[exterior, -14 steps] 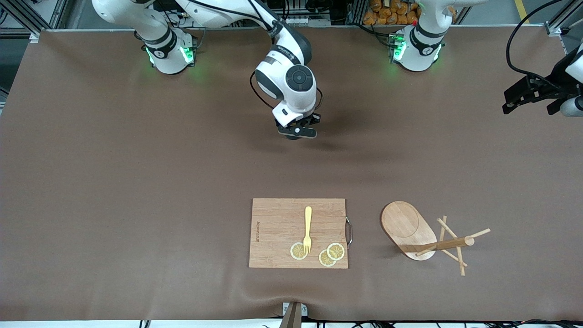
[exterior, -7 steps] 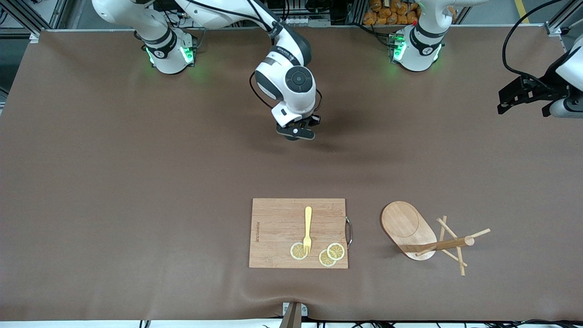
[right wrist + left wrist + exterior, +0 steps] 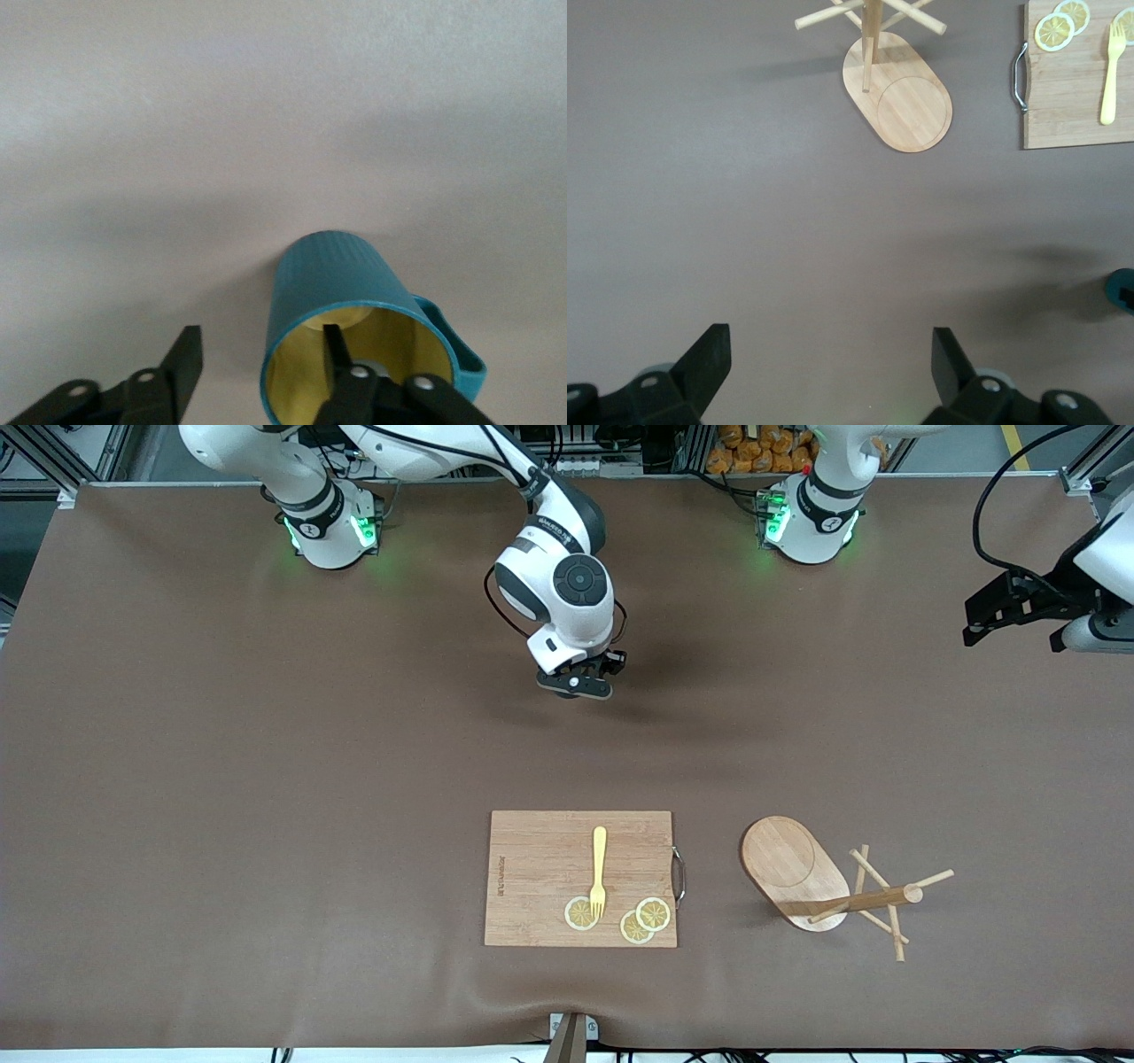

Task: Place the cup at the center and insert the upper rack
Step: 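Carry the teal mug with the right gripper toward the table middle, then set down the mug, open the right gripper while the left gripper approaches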

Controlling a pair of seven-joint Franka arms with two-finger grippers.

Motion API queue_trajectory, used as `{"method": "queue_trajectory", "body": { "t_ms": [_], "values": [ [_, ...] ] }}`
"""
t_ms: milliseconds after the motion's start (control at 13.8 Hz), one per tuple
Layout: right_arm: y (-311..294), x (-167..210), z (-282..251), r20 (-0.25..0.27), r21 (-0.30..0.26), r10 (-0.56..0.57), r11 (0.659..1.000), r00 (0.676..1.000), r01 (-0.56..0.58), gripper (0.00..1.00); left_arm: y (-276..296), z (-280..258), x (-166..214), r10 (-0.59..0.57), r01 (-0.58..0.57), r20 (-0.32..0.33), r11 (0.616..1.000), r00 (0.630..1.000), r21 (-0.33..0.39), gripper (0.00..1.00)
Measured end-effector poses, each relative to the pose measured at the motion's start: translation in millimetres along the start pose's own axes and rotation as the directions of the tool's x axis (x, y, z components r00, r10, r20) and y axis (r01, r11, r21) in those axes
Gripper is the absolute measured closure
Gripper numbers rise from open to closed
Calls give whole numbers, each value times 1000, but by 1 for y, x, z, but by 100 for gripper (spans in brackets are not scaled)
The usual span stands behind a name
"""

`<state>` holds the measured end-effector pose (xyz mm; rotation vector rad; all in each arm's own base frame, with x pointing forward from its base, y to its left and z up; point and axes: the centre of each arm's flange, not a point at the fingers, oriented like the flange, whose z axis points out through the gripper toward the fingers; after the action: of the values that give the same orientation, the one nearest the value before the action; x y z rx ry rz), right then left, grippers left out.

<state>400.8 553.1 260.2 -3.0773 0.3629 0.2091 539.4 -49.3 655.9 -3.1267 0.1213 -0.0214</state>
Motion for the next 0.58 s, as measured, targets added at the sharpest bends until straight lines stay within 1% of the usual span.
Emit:
{"method": "queue_trajectory", "body": {
  "t_ms": [217, 362, 435, 580],
  "values": [
    [-5, 20, -34, -31, 58, 22, 998, 999, -21, 1, 28, -6, -3, -41, 41, -11, 999, 999, 0, 0],
    [2, 43, -78, -58, 113, 57, 992, 997, -50, 0, 46, -10, -7, -67, 67, -20, 998, 998, -1, 0],
    [9, 52, -104, -67, 130, 69, 990, 995, -60, 0, 56, -13, -10, -81, 81, -24, 997, 996, -1, 0],
    [36, 69, -167, -80, 141, 82, 987, 993, -70, 0, 82, -16, -15, -124, 124, -30, 992, 992, -3, 0]
  ]
}}
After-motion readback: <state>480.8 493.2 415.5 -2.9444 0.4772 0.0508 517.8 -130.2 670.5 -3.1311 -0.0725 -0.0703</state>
